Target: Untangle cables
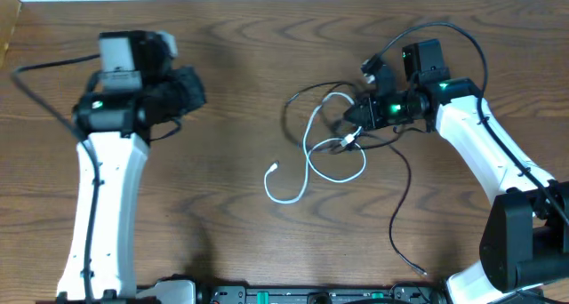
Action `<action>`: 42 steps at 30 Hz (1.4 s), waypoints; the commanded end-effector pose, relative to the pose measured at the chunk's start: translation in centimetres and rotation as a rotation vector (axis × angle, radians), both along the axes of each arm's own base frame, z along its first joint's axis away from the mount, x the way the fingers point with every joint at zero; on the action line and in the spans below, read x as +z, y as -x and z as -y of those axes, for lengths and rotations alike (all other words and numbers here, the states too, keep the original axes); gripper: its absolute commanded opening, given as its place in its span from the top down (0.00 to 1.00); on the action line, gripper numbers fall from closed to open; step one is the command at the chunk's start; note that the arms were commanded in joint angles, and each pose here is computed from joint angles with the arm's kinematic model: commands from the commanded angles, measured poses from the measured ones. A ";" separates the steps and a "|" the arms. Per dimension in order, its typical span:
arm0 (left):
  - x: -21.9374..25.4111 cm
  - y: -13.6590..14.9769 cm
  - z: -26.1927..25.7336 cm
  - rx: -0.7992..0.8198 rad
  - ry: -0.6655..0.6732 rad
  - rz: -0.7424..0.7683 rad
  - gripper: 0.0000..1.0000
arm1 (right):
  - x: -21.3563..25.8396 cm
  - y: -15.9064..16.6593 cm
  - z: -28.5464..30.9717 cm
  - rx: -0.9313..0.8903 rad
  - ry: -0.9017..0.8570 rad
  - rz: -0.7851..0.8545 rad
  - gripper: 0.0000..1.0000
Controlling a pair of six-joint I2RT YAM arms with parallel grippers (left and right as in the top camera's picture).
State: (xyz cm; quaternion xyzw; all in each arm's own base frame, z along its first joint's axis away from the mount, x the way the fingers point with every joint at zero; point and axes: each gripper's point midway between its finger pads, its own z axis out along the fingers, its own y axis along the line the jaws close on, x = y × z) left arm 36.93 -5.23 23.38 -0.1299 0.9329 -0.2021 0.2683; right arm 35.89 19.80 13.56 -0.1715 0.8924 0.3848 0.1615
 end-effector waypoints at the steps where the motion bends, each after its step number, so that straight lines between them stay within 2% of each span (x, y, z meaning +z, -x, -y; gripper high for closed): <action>1: -0.9 0.2 4.8 -0.159 0.074 -0.042 0.83 | 3.0 1.6 -1.9 0.142 -0.162 0.066 0.99; 3: -2.0 0.4 6.6 -0.207 0.081 -0.076 0.75 | 3.3 1.7 -2.0 0.157 -0.178 0.076 0.99; 8: -5.0 1.1 10.7 -0.315 0.075 -0.159 0.73 | 3.3 1.7 -2.1 0.158 -0.179 0.076 0.99; 10: -6.1 1.4 12.6 -0.387 0.057 -0.168 0.67 | 3.4 1.8 -2.2 0.163 -0.188 0.075 0.99; 13: -7.1 1.8 15.6 -0.512 0.026 -0.140 0.60 | 4.0 2.0 -2.5 0.181 -0.228 0.077 0.99; 19: -6.7 1.1 19.0 -0.662 -0.012 0.006 0.54 | 5.4 2.9 -3.2 0.233 -0.317 0.081 0.99; 24: -6.5 0.1 19.8 -0.684 -0.024 0.069 0.53 | 6.3 3.4 -3.5 0.268 -0.376 0.086 0.99; 30: -7.3 -1.4 18.1 -0.674 -0.181 0.120 0.53 | 7.1 3.9 -3.7 0.288 -0.422 0.078 0.99; 36: -6.8 -2.4 18.5 -0.670 -0.178 0.173 0.53 | 8.3 4.6 -4.0 0.319 -0.500 0.062 0.99; 42: -7.1 -2.1 18.5 -0.675 -0.180 0.157 0.53 | 9.4 5.2 -4.1 0.347 -0.568 0.050 0.99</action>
